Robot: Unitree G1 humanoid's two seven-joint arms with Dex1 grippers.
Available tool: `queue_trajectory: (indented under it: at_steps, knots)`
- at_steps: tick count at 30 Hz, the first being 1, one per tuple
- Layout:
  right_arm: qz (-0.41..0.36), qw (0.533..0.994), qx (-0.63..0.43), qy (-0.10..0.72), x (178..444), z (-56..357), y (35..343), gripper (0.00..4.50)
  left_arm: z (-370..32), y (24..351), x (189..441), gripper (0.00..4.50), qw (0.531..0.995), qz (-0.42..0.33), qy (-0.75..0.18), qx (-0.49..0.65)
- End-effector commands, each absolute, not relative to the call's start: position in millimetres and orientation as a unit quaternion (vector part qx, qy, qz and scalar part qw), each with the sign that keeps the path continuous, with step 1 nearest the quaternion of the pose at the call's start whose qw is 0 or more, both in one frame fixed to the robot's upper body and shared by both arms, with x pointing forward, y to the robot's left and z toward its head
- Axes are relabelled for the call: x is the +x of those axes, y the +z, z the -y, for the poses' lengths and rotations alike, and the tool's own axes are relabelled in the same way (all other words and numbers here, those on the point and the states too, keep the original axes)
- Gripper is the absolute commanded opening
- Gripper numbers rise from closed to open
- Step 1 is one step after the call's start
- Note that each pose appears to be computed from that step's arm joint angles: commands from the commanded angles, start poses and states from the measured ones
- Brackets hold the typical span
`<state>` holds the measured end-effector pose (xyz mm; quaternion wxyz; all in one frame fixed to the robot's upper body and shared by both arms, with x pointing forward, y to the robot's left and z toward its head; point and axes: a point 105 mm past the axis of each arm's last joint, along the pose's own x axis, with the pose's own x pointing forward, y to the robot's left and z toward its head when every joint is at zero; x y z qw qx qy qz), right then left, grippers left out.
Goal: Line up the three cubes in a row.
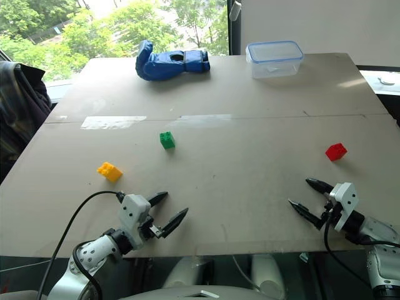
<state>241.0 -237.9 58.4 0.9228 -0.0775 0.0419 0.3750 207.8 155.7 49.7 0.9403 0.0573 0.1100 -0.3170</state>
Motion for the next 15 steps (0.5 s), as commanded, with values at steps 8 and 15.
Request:
queue_trajectory:
  at_steps: [8,15]
  knots:
    - [-0.032,0.921,-0.079,0.379,240.1,236.1,62.0,4.5,-154.0,38.1,200.7,4.45,0.936,-0.136,-0.322,0.047]
    - [-0.032,0.922,-0.079,0.377,239.9,236.3,62.3,4.5,-153.7,37.7,200.2,4.45,0.934,-0.137,-0.326,0.048]
